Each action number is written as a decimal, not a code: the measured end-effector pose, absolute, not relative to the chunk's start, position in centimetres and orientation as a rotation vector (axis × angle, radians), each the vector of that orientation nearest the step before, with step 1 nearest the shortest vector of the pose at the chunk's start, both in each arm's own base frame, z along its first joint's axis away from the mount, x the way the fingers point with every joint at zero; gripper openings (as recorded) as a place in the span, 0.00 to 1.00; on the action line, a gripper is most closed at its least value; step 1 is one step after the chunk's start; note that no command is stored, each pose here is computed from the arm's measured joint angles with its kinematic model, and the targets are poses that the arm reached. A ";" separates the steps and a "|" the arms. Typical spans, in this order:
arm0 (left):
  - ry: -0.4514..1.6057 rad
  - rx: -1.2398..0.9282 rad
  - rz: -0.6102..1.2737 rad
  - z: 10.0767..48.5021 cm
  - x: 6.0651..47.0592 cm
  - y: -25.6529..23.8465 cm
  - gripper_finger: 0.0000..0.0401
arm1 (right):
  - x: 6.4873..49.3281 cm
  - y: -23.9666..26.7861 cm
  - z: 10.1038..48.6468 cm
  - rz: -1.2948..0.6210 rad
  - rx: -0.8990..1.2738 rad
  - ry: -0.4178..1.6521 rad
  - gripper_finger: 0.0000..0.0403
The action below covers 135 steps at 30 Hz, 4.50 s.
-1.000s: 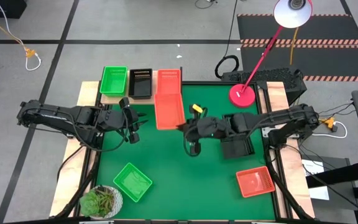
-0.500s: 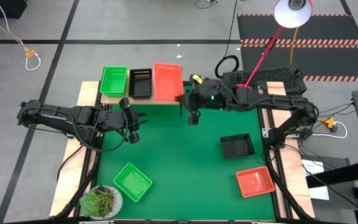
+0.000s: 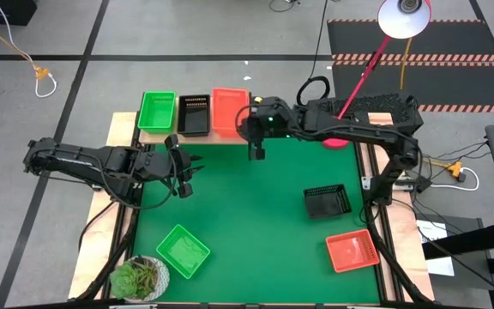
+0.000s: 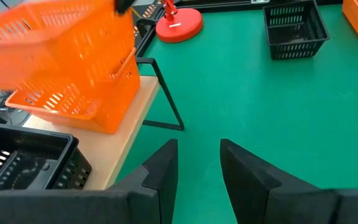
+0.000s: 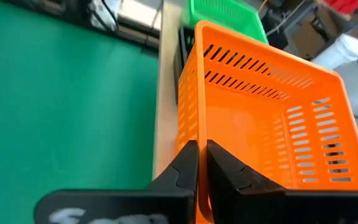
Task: Stack baskets on shelf by color
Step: Stack the left orange basket on top of the other orange basket on the shelf, then stack the green basket on top of the other green baskets on the shelf
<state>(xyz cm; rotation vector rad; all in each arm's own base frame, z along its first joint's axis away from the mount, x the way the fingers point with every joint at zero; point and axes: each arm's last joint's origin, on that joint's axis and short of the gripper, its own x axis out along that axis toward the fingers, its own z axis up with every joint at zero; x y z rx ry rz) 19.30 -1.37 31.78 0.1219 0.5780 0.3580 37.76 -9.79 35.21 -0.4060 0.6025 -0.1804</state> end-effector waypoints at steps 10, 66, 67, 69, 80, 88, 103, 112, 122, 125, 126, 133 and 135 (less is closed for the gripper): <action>0.584 0.132 0.355 31.7 19.3 -1.4 0.30 | 38.4 -11.1 33.8 -0.196 -0.410 0.641 0.03; 0.546 0.124 0.354 32.1 19.5 -1.4 0.30 | 38.5 -10.2 34.1 -0.194 -0.375 0.603 0.38; 0.540 0.123 0.354 32.1 19.5 -1.4 0.30 | 38.3 -9.9 34.5 -0.191 -0.378 0.593 0.39; 0.526 0.119 0.354 32.2 19.6 -1.4 0.30 | 37.7 -9.3 35.5 -0.189 -0.376 0.565 0.40; 0.432 0.094 0.320 32.9 20.2 -2.2 0.30 | 32.7 -5.9 39.7 -0.159 -0.276 0.563 0.41; 0.385 0.128 0.288 33.3 21.1 -3.0 0.30 | 29.0 -3.1 40.8 -0.102 -0.234 0.582 0.41; 0.684 0.126 0.236 31.9 24.5 -6.3 0.30 | 20.2 3.0 32.0 0.065 -0.025 0.537 0.41; 0.939 -0.017 0.126 28.5 25.8 -13.4 0.30 | 19.0 3.2 29.4 0.084 -0.030 0.468 0.41; 1.078 -0.275 0.133 25.2 25.1 -20.3 0.30 | 18.9 3.2 29.4 0.089 -0.051 0.469 0.41; 1.114 -0.306 0.158 25.0 25.4 -21.9 0.30 | 18.9 3.2 29.4 0.091 -0.055 0.468 0.41; 1.136 -0.312 0.169 24.9 25.5 -22.4 0.30 | 18.9 3.2 29.4 0.091 -0.056 0.467 0.41; 1.239 -0.291 0.244 22.9 26.4 -24.6 0.32 | 19.0 3.2 29.5 0.101 -0.088 0.457 0.41; 1.243 -0.299 0.263 22.4 26.5 -24.7 0.36 | 19.0 3.2 29.6 0.104 -0.100 0.451 0.41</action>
